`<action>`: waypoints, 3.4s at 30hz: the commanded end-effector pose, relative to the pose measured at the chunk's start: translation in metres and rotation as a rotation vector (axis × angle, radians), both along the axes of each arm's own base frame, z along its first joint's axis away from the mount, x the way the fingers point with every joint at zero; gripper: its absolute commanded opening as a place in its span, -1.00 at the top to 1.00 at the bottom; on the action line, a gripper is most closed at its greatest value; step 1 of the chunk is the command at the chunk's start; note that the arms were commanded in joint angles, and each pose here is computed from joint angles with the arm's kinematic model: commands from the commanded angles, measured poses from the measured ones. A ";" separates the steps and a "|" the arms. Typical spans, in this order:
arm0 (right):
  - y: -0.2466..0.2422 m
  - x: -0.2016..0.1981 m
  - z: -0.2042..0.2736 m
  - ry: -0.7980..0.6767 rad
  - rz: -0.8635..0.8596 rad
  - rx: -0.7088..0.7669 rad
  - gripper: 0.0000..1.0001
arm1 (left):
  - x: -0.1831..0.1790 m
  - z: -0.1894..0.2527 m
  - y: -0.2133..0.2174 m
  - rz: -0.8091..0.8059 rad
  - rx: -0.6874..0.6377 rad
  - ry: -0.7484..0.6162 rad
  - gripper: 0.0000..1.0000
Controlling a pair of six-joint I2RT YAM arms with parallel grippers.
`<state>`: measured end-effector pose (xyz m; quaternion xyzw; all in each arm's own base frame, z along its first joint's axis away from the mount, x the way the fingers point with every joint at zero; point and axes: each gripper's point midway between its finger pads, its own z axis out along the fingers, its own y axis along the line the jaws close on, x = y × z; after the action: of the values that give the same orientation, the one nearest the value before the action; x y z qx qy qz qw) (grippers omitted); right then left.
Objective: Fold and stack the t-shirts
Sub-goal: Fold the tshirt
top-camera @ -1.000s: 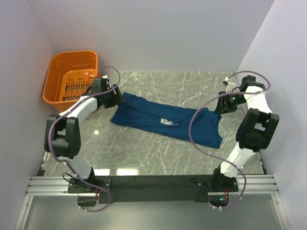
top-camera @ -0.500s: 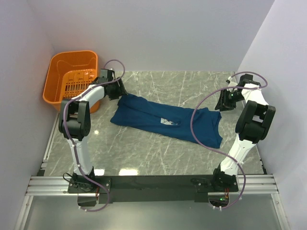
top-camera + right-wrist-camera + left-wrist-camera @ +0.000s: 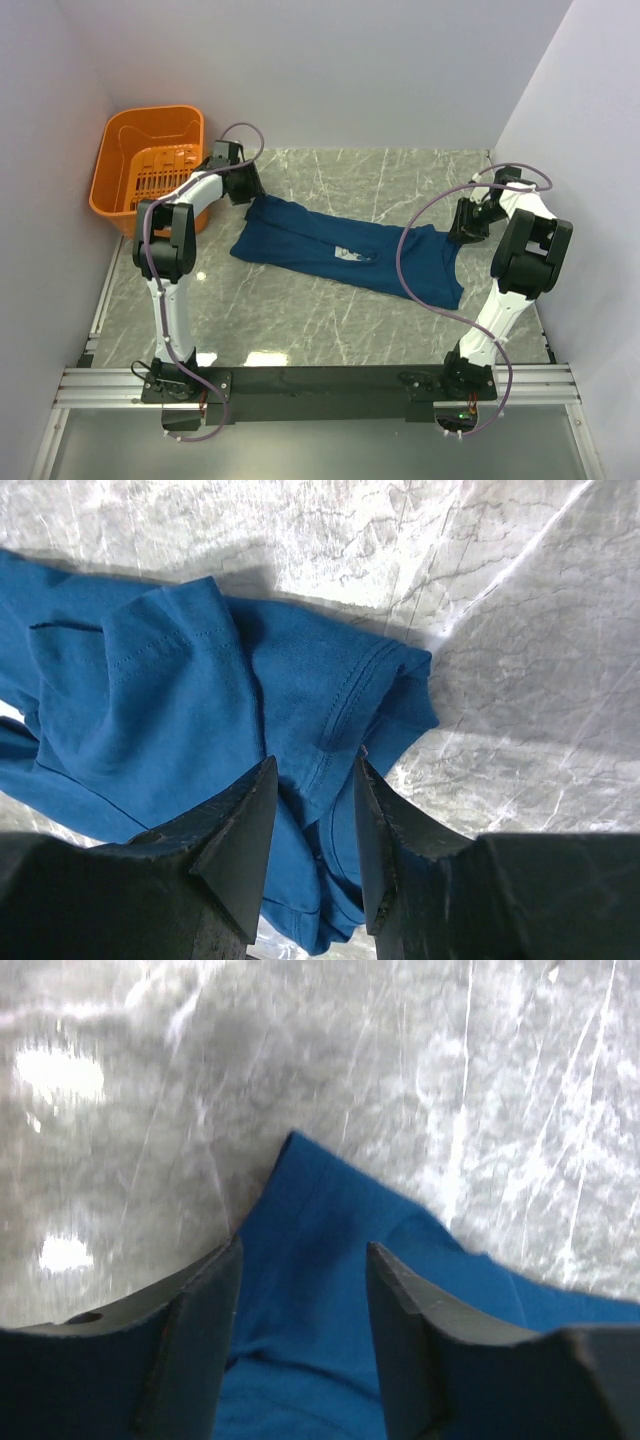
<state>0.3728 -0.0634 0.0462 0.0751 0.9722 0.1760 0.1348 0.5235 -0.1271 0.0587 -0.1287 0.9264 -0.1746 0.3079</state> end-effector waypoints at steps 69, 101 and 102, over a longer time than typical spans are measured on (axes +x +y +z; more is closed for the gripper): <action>-0.040 0.033 0.011 -0.203 -0.203 0.181 0.66 | 0.018 0.011 0.012 0.124 -0.079 -0.041 0.89; 0.018 -0.095 0.042 -0.145 0.448 -0.062 -0.03 | -0.141 0.052 0.004 -0.113 -0.047 -0.037 -0.26; 0.018 -0.097 0.041 -0.140 0.441 -0.064 -0.03 | -0.145 0.049 0.007 -0.097 -0.041 -0.034 -0.26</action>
<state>0.2930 -0.0444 0.0863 -0.1382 0.9581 0.1833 0.1715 0.3961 -0.1283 0.1045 -0.0853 0.9211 -0.2294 0.3028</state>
